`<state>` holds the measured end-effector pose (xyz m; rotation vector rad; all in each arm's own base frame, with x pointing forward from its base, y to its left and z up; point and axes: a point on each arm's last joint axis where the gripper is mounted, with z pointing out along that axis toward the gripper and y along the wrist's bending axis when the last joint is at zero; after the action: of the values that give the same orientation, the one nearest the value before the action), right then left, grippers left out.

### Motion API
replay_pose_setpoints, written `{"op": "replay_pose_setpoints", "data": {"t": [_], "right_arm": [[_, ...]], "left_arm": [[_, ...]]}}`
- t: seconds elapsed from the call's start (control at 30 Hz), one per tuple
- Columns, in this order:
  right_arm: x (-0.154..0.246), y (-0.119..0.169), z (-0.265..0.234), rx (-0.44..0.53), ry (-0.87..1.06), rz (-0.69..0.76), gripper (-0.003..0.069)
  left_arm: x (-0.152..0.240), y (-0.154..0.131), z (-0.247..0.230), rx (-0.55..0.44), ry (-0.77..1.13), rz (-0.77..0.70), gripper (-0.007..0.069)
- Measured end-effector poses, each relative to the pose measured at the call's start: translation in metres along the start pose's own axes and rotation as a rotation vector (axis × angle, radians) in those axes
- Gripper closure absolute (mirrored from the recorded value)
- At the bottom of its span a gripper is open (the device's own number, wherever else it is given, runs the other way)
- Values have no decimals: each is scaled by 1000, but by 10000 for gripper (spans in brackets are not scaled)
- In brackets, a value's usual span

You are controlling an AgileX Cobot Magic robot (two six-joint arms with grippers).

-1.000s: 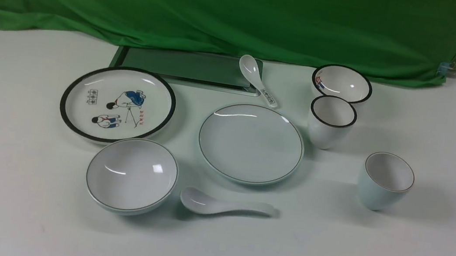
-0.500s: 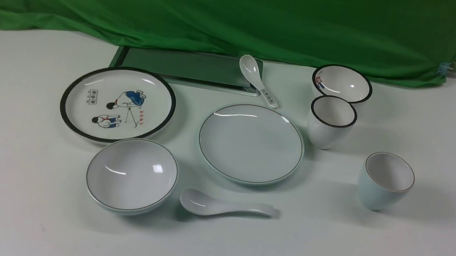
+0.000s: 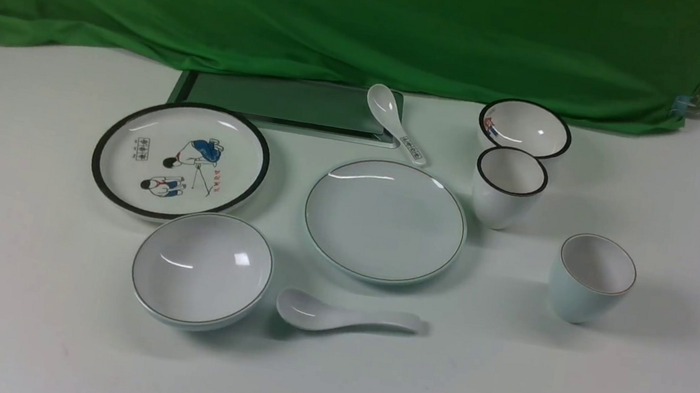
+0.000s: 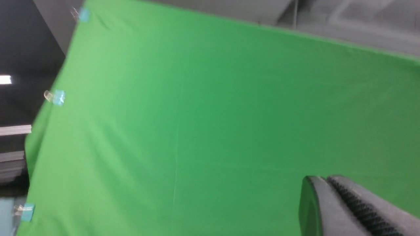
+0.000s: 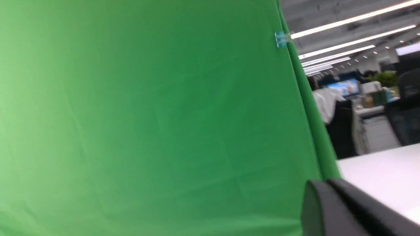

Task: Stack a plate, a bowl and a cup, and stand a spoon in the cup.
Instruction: Use the left arm to grab a blue rice bowl

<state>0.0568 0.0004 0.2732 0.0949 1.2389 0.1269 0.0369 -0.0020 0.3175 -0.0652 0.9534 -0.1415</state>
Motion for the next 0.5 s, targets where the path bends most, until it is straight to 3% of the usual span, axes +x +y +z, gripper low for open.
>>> {"op": "replay_pose_setpoints", "data": {"t": [0.13,0.27,0.3,0.37,0.4,0.5], "right_arm": [[-18,2,34,15,147,-209,641],[-13,-1,69,23,378,-275,641],[-7,-2,84,28,541,-272,641],[1,-1,97,15,700,-264,641],[9,3,111,-14,892,-276,641],[20,12,127,-89,1119,-313,641]], "left_arm": [[-23,-1,47,-44,185,10,654],[-4,3,86,-100,463,-47,654],[9,2,98,-108,603,-77,654],[22,0,107,-101,731,-93,654],[40,-8,116,-37,906,-69,654],[66,-21,125,43,1126,-73,652]]}}
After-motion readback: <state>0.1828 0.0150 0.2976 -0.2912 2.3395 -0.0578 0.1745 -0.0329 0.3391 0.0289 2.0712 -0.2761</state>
